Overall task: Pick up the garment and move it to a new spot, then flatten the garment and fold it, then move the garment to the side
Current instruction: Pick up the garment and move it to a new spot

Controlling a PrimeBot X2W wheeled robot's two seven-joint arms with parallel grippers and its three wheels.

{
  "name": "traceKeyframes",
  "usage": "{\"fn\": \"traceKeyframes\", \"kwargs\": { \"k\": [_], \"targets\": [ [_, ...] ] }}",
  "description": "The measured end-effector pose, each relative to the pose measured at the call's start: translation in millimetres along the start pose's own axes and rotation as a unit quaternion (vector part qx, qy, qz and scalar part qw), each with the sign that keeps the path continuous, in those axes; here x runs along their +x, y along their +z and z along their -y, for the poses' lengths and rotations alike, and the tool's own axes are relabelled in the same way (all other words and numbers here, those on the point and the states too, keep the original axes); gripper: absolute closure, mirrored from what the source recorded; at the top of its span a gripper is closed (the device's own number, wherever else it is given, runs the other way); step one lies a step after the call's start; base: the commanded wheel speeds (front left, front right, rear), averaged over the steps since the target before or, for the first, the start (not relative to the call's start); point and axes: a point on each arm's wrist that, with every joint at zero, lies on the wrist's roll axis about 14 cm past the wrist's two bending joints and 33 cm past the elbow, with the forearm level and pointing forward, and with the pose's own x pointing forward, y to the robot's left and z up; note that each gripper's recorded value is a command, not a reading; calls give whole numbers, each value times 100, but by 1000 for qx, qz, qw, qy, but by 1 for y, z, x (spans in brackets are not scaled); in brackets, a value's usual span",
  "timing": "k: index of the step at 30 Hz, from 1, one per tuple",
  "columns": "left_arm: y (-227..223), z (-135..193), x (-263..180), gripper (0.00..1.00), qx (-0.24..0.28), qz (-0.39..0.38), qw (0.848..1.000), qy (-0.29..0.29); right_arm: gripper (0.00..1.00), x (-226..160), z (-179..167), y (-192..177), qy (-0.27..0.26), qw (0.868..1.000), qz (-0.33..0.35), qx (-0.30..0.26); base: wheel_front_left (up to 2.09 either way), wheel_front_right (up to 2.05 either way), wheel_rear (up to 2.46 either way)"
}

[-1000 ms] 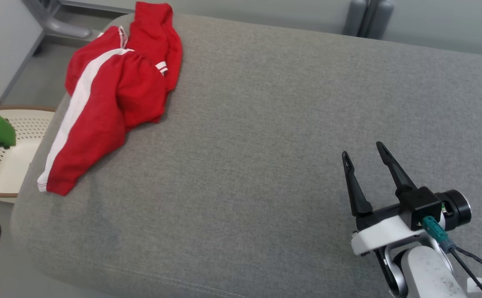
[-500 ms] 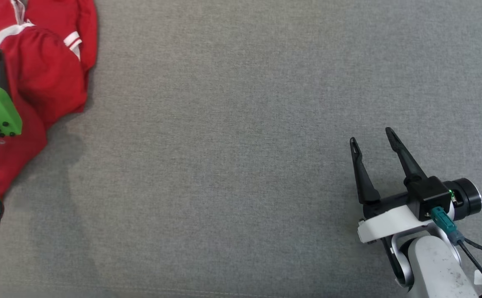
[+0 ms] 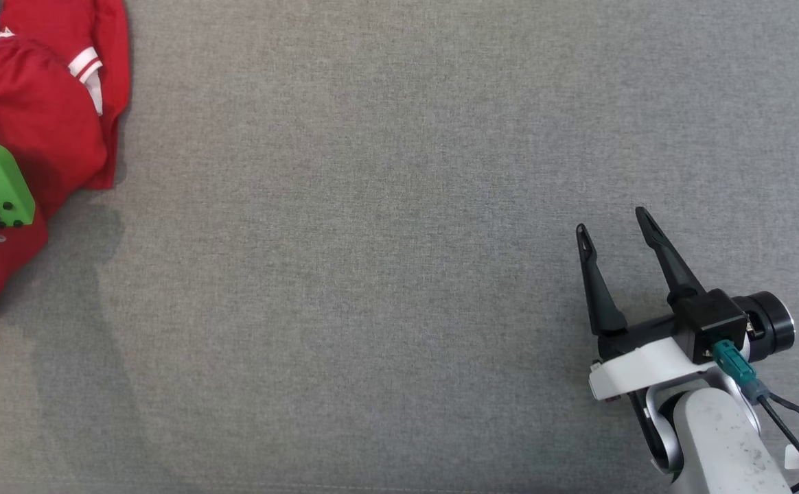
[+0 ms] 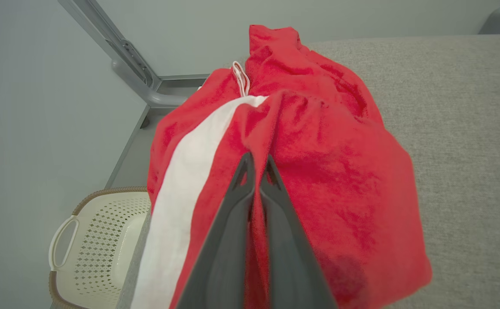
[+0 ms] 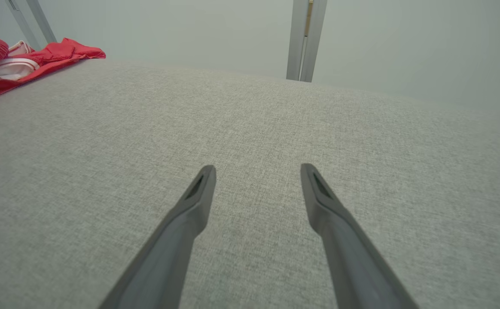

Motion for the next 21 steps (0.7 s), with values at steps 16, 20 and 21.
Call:
{"fn": "traceKeyframes", "kwargs": {
  "k": [16, 20, 21],
  "targets": [
    [126, 43, -47, 100, 97, 141, 983, -63, 0, -44, 21, 42, -50, 998, 40, 19, 0, 0, 0],
    [167, 101, -66, 100, 129, 192, 964, -131, 0, -67, 40, 48, -87, 995, 45, 18, 0, 0, 0],
    [173, 117, -71, 100, 136, 201, 958, -150, 0, -73, 46, 49, -98, 994, 47, 18, 0, 0, 0]
  ]
}}
